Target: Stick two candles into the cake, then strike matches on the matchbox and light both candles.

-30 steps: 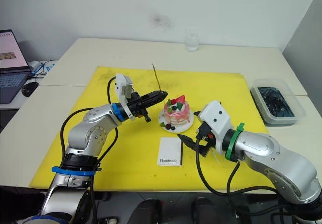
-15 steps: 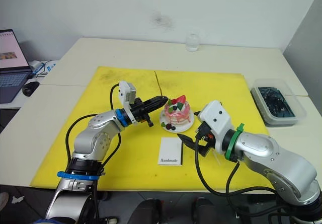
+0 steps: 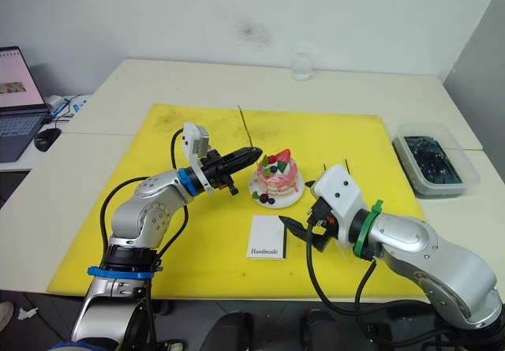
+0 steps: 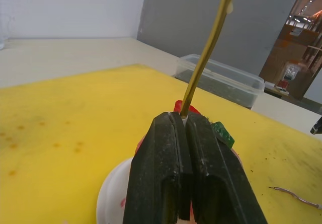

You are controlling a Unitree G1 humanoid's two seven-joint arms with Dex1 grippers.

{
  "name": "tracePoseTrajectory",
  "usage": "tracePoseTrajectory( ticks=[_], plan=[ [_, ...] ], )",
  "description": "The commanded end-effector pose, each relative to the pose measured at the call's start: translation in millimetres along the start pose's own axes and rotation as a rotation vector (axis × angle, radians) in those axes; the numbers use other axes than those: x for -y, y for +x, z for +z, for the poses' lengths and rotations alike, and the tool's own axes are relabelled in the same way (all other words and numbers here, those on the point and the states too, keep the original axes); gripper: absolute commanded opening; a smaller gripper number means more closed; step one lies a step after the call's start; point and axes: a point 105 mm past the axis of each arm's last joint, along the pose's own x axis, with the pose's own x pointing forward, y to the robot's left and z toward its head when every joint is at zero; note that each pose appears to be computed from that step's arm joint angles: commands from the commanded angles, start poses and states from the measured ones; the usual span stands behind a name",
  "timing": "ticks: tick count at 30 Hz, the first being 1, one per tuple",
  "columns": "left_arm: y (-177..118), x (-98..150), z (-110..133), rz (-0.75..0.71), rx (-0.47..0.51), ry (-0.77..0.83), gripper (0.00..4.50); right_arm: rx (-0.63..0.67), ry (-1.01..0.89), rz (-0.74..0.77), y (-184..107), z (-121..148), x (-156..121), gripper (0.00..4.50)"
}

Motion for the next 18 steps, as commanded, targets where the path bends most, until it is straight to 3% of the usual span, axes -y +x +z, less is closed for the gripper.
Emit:
tracePoseTrajectory(
  ticks=[1, 18],
  plan=[
    [4, 6, 10, -0.020, 0.032, 0.048, 0.00, 0.042, -0.040, -0.015, -4, 12, 0, 4.44],
    [5, 4, -19, 0.020, 0.006, 0.080, 0.00, 0.039, -0.037, -0.010, -5, 13, -2, 4.44]
  ],
)
